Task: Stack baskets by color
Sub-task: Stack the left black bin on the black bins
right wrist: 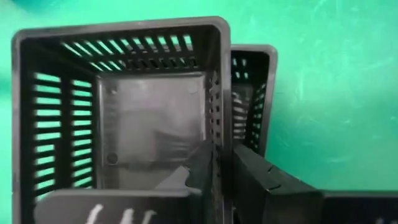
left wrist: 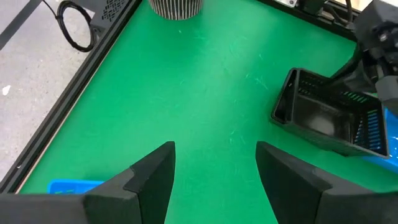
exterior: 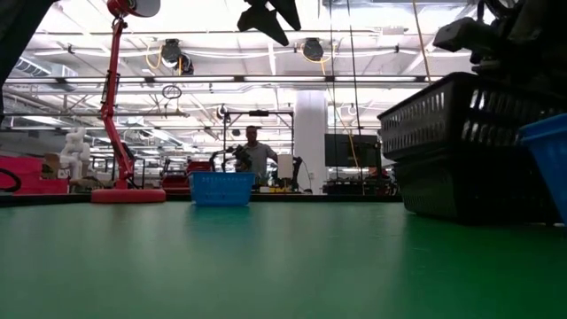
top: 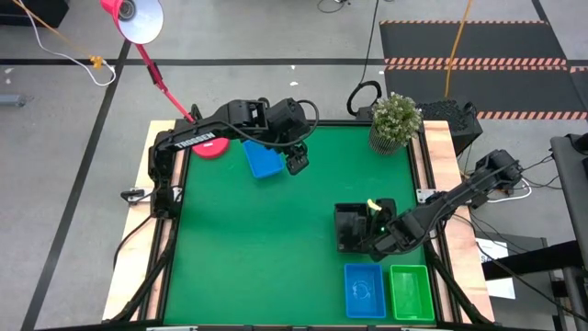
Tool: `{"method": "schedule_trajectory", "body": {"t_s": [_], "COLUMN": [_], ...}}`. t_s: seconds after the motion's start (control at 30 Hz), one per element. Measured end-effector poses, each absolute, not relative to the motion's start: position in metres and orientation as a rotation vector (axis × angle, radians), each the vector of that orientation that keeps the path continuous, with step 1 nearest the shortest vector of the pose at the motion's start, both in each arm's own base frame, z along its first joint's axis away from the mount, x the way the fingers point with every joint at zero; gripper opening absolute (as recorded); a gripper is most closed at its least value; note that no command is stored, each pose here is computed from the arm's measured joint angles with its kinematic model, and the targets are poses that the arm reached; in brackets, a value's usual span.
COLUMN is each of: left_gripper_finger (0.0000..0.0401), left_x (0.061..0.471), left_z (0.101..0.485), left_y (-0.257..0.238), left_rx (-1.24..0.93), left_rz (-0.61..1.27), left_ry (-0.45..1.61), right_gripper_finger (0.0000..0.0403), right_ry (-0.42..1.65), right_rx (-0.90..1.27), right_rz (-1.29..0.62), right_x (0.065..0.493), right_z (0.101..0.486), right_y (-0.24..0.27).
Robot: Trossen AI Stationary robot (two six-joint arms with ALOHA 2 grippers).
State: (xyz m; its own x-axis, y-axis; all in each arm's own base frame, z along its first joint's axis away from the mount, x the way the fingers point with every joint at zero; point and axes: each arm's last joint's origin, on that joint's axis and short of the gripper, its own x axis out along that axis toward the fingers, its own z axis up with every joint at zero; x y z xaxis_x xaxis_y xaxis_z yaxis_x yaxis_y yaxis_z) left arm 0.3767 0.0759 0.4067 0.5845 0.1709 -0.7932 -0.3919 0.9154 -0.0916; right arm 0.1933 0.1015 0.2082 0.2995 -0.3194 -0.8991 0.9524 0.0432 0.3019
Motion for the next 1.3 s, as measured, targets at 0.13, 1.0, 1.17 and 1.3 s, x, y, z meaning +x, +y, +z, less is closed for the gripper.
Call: {"method": "schedule_trajectory", "body": {"t_s": [0.13, 1.0, 1.17, 1.3], "left_gripper_finger": [0.0223, 0.0223, 0.0223, 0.0223], "left_x": [0.377, 0.381, 0.386, 0.392], "left_z": [0.407, 0.395, 0.385, 0.382], "left_y": [0.076, 0.068, 0.048, 0.024], "left_rx": [-0.270, -0.385, -0.494, -0.569], "left_rz": [0.333, 0.309, 0.267, 0.261], "left_ry": [0.889, 0.926, 0.962, 0.944], "right_gripper_finger": [0.0058, 0.0070, 0.0070, 0.0070], "right_ry": [0.744, 0.846, 0.962, 1.017], "right_rx": [1.110, 1.174, 1.190, 1.183], "right_rz": [-1.117, -0.984, -0.866, -0.758], "right_x": [0.194, 0.170, 0.158, 0.147], "right_z": [0.207, 0.237, 0.250, 0.261], "right_y": [0.102, 0.091, 0.084, 0.078]}}
